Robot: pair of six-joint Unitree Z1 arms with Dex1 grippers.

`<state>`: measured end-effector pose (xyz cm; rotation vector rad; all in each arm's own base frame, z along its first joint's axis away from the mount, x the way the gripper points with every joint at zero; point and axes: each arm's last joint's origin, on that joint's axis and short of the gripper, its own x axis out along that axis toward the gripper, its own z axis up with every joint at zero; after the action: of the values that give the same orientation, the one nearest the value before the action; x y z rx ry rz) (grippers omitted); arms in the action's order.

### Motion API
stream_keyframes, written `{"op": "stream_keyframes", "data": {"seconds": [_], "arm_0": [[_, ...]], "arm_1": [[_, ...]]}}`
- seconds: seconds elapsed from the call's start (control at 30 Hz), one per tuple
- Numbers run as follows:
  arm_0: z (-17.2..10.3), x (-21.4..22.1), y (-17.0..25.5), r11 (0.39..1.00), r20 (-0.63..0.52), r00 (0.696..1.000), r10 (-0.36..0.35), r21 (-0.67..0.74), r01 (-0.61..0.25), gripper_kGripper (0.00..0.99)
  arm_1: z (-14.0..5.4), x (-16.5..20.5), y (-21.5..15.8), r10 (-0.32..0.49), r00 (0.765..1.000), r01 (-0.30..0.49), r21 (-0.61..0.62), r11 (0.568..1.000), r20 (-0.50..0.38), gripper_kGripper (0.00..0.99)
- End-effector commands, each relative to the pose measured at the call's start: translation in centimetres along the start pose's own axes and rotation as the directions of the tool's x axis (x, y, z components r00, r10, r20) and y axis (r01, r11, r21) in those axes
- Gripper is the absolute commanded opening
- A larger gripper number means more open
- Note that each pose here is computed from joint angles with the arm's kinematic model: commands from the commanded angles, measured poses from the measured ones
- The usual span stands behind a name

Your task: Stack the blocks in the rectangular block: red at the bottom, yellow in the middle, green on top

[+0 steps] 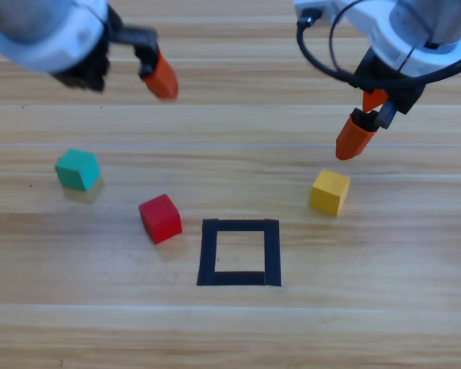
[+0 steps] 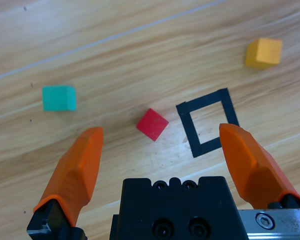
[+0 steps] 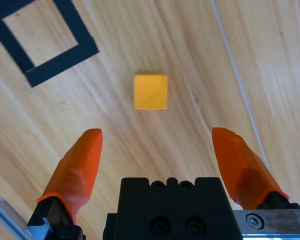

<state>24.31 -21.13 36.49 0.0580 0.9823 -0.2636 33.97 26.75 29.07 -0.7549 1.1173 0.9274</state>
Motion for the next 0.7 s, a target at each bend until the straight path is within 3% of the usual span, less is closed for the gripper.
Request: {"op": "stream_keyframes", "data": {"seconds": [0.03,0.2,0.37,0.53,0.7], "arm_0": [[-0.7,4.6,-0.1,0.997,-0.156,0.985,0.080,0.013,-0.079,0.990],[-1.7,6.9,-0.2,0.991,-0.232,0.966,0.115,0.096,-0.095,0.990],[-1.9,8.4,-0.5,0.991,-0.278,0.952,0.127,0.082,-0.108,0.990],[-1.9,9.4,-0.9,0.987,-0.310,0.944,0.116,-0.067,-0.144,0.990],[-1.3,11.8,-1.7,0.933,-0.348,0.927,0.138,-0.269,-0.240,0.990]], "arm_1": [[-0.2,5.2,-2.0,-0.015,0.988,0.017,0.007,1.000,-0.152,0.968],[0.2,7.4,-2.2,0.005,0.982,-0.006,-0.007,1.000,-0.191,0.957],[1.0,8.5,-1.7,0.017,0.979,-0.023,-0.026,0.999,-0.202,0.951],[1.5,9.4,-1.3,0.036,0.975,-0.045,-0.036,0.998,-0.219,0.950],[1.7,9.7,-0.6,0.056,0.972,-0.068,-0.045,0.997,-0.227,0.950]]}}
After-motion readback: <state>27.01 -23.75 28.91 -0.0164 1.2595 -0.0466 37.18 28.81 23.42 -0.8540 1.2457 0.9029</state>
